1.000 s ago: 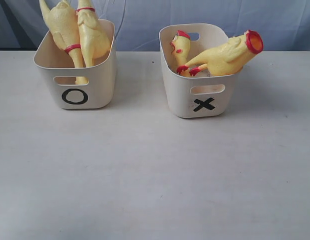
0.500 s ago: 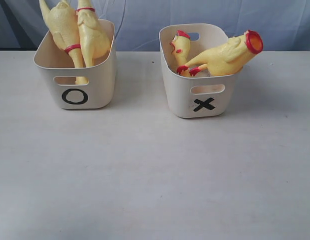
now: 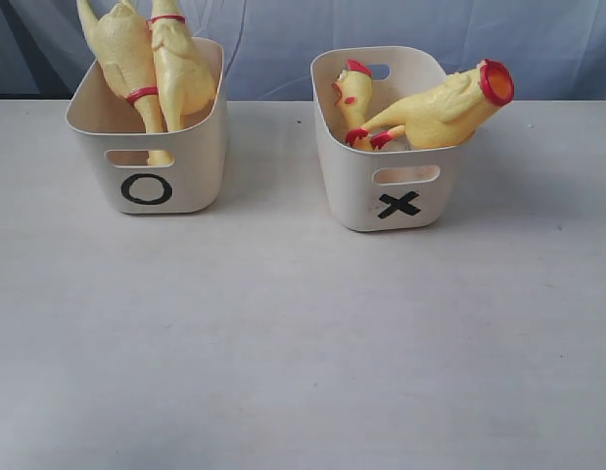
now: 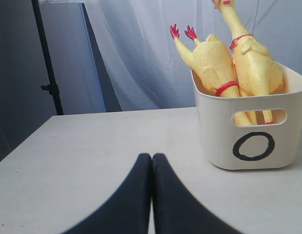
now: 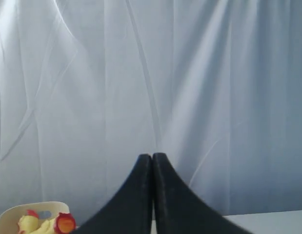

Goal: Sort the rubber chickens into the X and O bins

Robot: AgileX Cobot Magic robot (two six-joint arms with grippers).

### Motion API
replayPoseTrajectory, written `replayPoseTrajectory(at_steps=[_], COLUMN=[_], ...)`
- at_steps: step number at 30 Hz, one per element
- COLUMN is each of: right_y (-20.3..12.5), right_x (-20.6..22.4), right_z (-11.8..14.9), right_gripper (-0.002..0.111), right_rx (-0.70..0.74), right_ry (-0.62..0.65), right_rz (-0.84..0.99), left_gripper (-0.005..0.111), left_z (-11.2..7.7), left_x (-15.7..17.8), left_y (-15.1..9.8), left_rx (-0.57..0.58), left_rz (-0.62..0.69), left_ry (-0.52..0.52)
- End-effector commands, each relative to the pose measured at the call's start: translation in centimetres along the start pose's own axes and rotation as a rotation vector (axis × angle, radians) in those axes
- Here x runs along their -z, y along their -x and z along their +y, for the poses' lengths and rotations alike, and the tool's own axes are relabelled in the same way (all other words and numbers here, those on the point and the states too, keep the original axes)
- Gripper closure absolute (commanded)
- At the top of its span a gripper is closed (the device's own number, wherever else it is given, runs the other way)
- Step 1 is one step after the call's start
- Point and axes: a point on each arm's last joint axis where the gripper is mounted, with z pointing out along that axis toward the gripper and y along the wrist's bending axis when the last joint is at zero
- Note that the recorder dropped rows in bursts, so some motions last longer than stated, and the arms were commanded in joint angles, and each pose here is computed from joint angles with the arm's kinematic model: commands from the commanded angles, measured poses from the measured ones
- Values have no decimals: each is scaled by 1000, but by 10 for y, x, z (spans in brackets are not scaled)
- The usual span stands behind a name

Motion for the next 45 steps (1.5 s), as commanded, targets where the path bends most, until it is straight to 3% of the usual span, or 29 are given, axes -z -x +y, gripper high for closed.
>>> replayPoseTrajectory(at_steps=[1,5,10,22,30,45], right_y=[-49,-102,-171,-265,-280,-281], right_x=[-35,-57,-81,-87,-81,-81], right_z=[12,15,23,33,35,35], right_gripper=[109,109,109,109,109,109], right_rx=[-83,-111,-124,-70,-62,-56], right_ry=[44,52,116,133,151,152], right_rz=[-63,-111,-23,247,418,429], left_gripper=[107,107,107,107,107,107], left_z=[0,0,0,0,0,0], left_x=[0,0,0,0,0,0], left_y=[1,1,1,1,1,1], left_rx=[1,1,1,1,1,1], left_rz=[-14,-14,-14,-14,-14,-14], left_ry=[-9,-9,-9,-9,-9,-9])
